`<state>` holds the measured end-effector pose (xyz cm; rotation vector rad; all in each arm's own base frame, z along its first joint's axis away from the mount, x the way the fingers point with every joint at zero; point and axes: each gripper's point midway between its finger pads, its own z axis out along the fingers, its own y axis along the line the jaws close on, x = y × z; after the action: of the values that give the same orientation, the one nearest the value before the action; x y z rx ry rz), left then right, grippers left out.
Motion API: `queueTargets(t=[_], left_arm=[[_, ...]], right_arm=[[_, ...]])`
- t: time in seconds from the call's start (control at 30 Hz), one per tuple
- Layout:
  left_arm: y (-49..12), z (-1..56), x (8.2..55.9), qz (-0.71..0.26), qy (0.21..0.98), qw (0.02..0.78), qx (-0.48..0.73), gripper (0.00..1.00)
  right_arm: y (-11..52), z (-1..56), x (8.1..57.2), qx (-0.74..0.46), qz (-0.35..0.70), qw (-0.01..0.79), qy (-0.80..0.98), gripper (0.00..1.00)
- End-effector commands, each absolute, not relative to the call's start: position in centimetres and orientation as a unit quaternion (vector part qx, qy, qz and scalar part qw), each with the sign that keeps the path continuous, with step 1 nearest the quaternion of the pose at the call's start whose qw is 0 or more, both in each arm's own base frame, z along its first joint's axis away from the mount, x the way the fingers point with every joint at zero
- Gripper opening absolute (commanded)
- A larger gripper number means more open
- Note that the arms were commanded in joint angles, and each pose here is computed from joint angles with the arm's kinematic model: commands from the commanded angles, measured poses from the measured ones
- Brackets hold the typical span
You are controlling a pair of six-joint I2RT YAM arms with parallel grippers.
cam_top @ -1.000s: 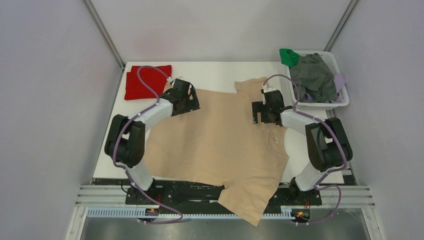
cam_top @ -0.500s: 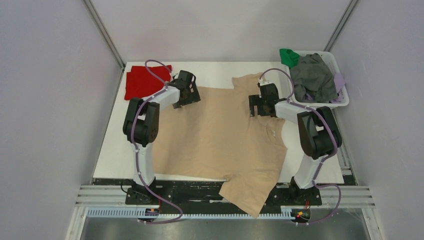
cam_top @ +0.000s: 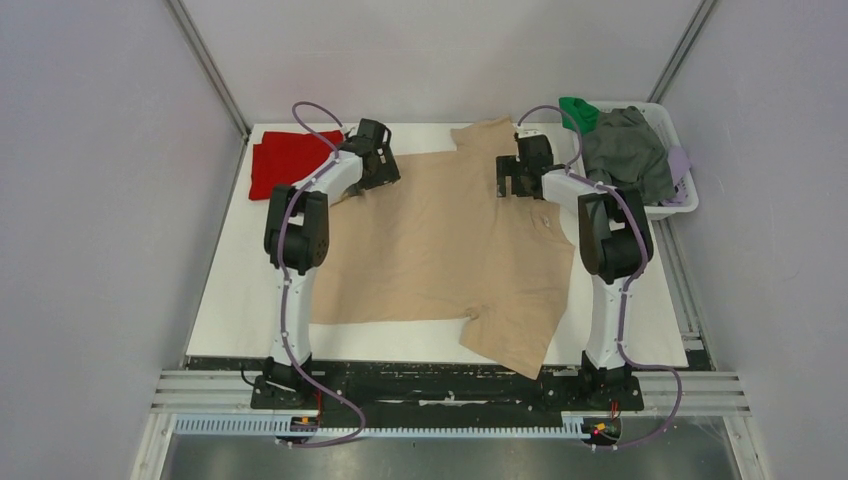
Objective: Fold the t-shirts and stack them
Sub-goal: Flatten out the tshirt, then grab the side of the flattened tshirt closest away from the robot with both arms
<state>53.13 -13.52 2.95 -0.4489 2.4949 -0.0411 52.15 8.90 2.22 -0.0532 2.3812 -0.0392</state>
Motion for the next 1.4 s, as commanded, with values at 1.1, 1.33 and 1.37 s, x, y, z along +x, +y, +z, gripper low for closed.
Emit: queueTargets(t=[1.1, 1.33, 1.37], left_arm=[[-0.8, 4.6, 17.4, 0.087, 0.833, 0.259, -0.480, 0.84], [-0.6, 2.5, 18.6, 0.089, 0.812, 0.246, -0.522, 0.72], [-0.5, 2.5, 18.7, 0.093, 0.810, 0.246, -0.524, 0.70]], right_arm=[[3.6, 12.9, 35.8, 0.060, -0.007, 0.513, 0.856, 0.98], [3.7, 12.5, 35.8, 0.051, -0.009, 0.508, 0.860, 0.98], [3.7, 12.5, 35.8, 0.049, -0.010, 0.507, 0.860, 0.98]])
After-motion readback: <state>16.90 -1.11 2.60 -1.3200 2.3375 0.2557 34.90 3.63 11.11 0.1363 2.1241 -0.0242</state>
